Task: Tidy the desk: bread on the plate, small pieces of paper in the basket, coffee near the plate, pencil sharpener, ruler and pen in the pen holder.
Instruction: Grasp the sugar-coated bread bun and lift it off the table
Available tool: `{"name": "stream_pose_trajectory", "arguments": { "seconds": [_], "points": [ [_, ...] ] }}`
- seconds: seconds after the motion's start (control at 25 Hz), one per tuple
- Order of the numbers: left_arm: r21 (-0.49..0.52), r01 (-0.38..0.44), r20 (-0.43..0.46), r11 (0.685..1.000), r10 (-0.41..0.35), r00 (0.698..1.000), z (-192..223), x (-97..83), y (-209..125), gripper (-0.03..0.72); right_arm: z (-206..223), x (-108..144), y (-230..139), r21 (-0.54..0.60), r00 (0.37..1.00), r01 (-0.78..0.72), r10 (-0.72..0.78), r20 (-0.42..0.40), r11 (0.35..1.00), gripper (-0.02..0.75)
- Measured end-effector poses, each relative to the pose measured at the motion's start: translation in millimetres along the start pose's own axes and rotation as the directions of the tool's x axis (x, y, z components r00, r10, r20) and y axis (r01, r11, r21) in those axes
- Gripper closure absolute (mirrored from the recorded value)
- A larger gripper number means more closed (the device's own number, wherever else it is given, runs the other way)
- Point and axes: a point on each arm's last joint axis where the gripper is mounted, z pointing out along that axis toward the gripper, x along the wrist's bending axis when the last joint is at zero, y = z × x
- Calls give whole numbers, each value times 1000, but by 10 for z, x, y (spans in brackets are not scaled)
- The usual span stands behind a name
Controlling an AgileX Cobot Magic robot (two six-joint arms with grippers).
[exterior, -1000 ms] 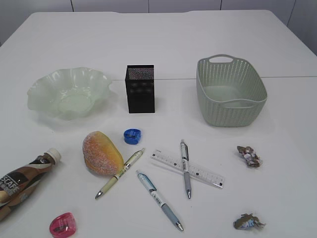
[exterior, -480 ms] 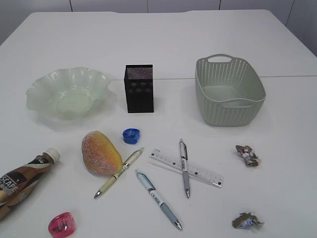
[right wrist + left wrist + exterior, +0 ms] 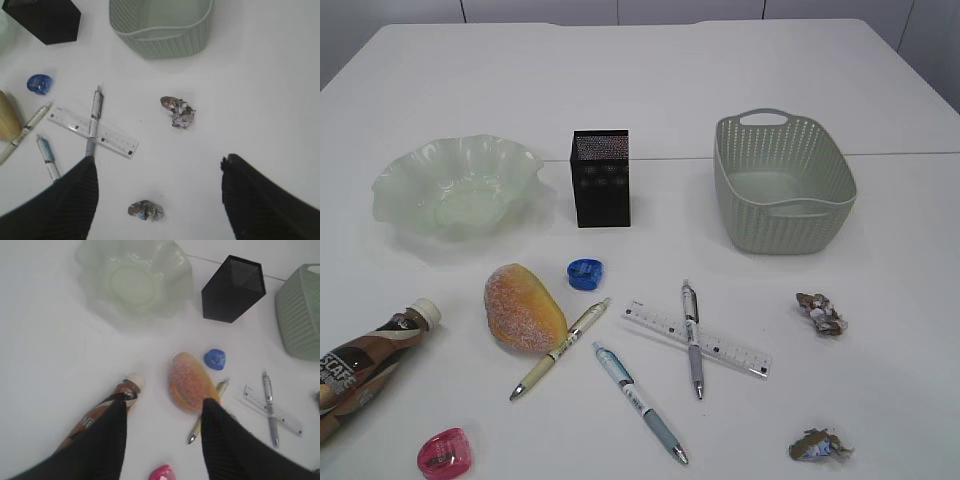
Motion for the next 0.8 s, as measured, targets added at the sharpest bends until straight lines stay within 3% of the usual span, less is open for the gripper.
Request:
{"name": "stream_pose_trajectory", "arguments": {
  "seconds": [0.2,0.36,0.64,0.8],
  "points": [
    [50,-9,61,999,5,998,170,-259,398,326,135,7,189,75,999,49,-49,-1,996,173],
    [152,-26,91,988,12,996,533,-518,493,326,157,6,214,80,998,56,-56,-1,995,173],
    [354,1,-75,935,28,997,1323,-853,130,326,163,5,211,86,998,63,-63,-2,994,173],
    [376,132,-198,917,-60,978,1637,-914,-51,326,163,5,211,86,997,75,-75,-3,993,173]
  ]
}}
